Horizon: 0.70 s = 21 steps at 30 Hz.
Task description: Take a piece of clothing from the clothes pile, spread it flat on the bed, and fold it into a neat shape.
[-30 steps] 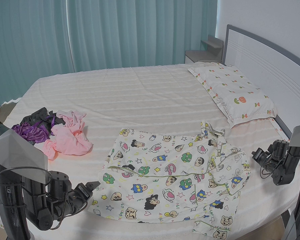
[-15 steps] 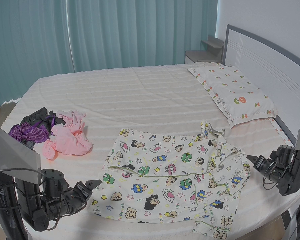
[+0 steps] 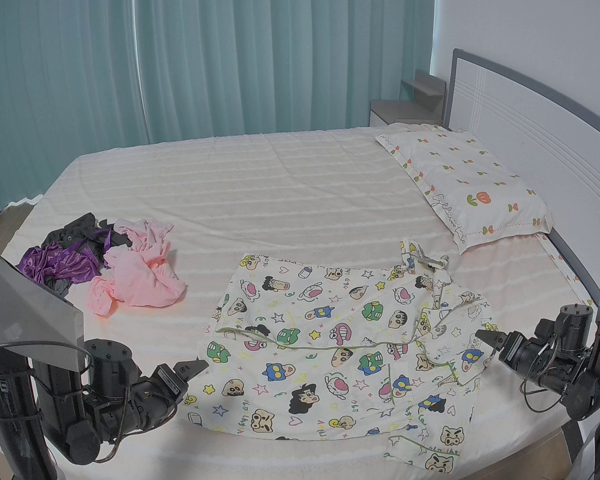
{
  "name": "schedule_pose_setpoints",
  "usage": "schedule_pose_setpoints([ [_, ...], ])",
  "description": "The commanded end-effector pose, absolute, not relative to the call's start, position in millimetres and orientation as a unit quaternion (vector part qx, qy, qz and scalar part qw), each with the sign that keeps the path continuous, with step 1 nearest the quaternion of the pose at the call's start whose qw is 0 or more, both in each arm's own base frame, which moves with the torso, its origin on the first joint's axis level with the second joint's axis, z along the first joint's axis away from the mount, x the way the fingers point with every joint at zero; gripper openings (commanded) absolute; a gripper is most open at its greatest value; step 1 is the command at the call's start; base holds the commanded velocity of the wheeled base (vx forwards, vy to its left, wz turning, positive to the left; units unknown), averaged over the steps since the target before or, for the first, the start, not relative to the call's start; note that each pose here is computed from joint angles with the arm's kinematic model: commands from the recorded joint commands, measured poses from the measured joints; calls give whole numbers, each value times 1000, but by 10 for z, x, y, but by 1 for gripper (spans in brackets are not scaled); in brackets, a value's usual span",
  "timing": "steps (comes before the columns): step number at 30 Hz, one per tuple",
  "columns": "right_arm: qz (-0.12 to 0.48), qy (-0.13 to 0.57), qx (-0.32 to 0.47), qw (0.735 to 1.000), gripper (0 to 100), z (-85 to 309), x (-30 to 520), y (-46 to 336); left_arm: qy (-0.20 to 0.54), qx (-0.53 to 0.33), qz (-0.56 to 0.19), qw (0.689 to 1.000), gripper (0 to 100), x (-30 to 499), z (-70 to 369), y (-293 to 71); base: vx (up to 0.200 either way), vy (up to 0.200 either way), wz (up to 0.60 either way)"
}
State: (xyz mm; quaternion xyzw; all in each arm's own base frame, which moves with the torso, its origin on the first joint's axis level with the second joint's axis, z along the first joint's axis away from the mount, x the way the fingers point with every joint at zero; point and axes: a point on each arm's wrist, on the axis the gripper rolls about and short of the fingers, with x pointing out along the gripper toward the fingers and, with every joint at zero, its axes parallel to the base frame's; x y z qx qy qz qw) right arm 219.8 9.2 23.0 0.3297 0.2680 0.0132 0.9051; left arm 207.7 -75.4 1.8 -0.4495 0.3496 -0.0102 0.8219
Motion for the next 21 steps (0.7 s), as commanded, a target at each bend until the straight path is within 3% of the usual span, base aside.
schedule_pose_setpoints([
  [1,16,271,328,905,100,225,2160,107,356,-443,-6,823,100,2033,-14,-776,-200,0,0],
  [8,15,275,327,904,100,208,2161,110,356,-439,-4,825,100,2027,-24,-792,-200,0,0],
  [21,20,324,304,896,100,53,2128,345,366,-396,0,842,100,2132,-204,-828,0,0,0],
])
